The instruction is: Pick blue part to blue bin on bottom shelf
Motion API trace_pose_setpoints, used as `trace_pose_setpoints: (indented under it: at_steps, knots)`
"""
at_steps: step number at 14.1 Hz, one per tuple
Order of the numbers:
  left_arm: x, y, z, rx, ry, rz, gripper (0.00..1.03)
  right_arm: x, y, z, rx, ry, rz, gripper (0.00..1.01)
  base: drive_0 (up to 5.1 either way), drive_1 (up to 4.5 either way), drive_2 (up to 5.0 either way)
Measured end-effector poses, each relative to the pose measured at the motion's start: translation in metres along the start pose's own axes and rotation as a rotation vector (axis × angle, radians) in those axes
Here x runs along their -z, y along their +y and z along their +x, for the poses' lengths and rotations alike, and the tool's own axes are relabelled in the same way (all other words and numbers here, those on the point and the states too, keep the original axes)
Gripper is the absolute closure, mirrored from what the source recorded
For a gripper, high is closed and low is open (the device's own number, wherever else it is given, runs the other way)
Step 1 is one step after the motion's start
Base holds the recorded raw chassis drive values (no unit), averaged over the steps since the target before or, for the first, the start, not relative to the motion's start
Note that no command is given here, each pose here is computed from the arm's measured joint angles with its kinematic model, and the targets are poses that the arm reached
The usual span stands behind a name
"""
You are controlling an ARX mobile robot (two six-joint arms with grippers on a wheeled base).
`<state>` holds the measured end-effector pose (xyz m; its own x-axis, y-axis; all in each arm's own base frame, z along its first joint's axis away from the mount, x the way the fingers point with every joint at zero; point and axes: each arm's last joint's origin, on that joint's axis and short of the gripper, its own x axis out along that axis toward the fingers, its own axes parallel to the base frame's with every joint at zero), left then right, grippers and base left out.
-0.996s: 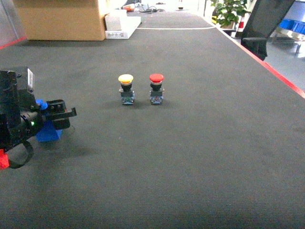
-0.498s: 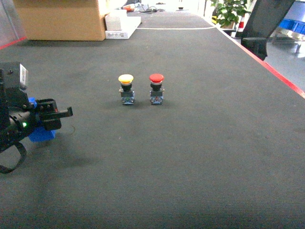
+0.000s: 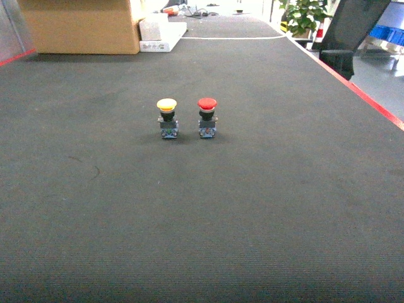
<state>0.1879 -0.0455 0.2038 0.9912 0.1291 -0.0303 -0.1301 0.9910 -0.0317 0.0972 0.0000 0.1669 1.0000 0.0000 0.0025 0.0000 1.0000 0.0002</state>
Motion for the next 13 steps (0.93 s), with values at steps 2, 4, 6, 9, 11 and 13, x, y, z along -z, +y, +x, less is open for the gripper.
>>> trace_pose_setpoints:
  at_steps: [2, 4, 6, 9, 11, 13]
  knots:
    - [-0.006, 0.009, -0.037, -0.017, -0.012, -0.008, 0.59, 0.0, 0.0, 0.0, 0.0, 0.0, 0.0, 0.03, 0.0, 0.0, 0.0]
    - [-0.011, 0.022, -0.069, -0.043, -0.032, -0.026, 0.59, 0.0, 0.0, 0.0, 0.0, 0.0, 0.0, 0.03, 0.0, 0.0, 0.0]
    - [-0.011, 0.027, -0.078, -0.043, -0.046, -0.041, 0.59, 0.0, 0.0, 0.0, 0.0, 0.0, 0.0, 0.03, 0.0, 0.0, 0.0]
    - [-0.004, 0.026, -0.078, -0.046, -0.022, -0.014, 0.59, 0.0, 0.0, 0.0, 0.0, 0.0, 0.0, 0.03, 0.0, 0.0, 0.0]
    - [-0.004, 0.026, -0.078, -0.046, -0.022, -0.015, 0.59, 0.0, 0.0, 0.0, 0.0, 0.0, 0.0, 0.03, 0.0, 0.0, 0.0]
    - [-0.004, 0.026, -0.078, -0.046, -0.022, -0.015, 0.59, 0.0, 0.0, 0.0, 0.0, 0.0, 0.0, 0.03, 0.0, 0.0, 0.0]
